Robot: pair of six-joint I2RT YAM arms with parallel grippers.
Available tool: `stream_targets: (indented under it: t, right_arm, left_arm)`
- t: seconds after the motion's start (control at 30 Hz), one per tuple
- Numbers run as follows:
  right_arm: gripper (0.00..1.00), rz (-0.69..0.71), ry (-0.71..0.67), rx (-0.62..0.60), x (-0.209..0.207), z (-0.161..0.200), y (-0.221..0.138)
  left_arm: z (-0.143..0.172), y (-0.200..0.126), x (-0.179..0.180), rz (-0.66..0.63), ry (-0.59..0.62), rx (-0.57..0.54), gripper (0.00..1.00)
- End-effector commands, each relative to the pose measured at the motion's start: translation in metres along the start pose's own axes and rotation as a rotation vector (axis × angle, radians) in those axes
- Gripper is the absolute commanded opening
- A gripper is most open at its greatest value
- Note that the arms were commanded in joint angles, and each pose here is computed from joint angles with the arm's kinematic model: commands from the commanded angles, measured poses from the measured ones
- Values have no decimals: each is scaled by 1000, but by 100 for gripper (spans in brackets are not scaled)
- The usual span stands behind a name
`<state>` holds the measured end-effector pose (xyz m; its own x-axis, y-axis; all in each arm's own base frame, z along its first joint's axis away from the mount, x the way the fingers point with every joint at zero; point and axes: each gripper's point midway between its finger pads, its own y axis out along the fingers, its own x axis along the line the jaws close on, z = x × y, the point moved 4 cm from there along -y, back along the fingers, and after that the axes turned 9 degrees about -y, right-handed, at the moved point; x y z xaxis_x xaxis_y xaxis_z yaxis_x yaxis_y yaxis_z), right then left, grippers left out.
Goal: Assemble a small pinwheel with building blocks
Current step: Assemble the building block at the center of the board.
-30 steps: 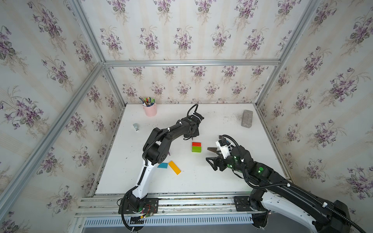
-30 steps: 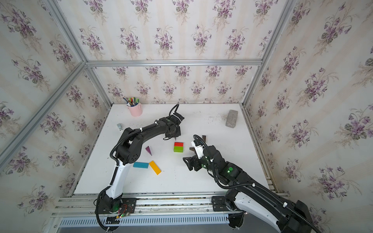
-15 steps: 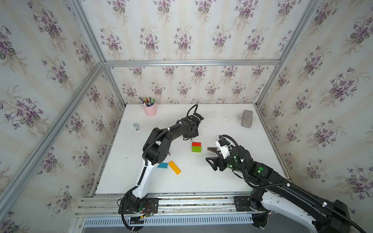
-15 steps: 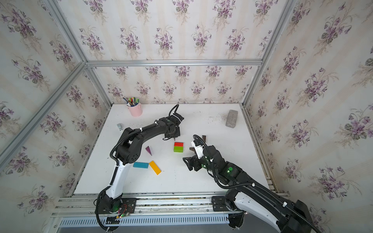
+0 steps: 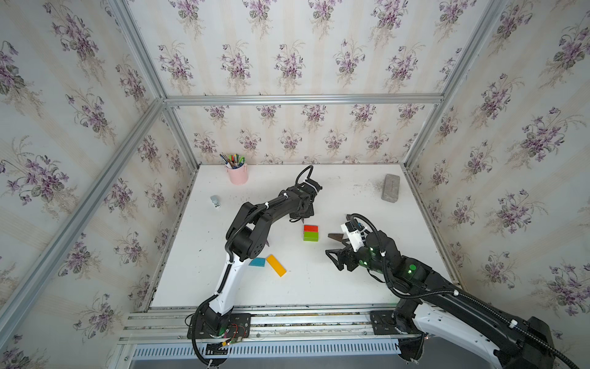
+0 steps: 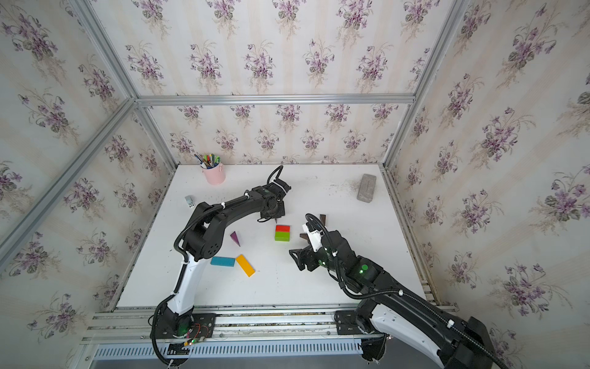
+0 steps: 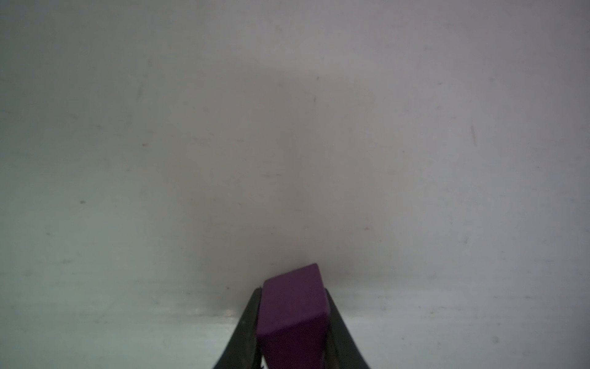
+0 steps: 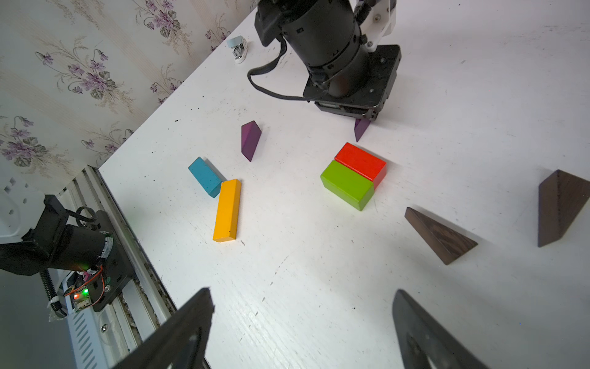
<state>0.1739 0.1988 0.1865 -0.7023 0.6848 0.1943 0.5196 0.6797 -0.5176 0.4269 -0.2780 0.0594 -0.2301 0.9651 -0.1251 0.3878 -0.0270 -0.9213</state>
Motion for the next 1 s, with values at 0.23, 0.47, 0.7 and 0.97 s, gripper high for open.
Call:
stream_targets:
  t: [0.23,0.47,0.7,0.97]
  right_arm:
    - [88,-9,-3,-13,1,-3,0]
    - [88,-9,-3,-15,1,-3,0]
    - [88,-8,-4,-16,1,-3,-1]
    - [88,-10,-5,-13,2,-2,0]
  left_arm:
    - [4,1,0,-12,5,-1,17]
    - [5,1,0,-13,6,2,18]
    - [5,1,1,-15,7,-1,34]
    - [5,1,0,-14,8,-1,44]
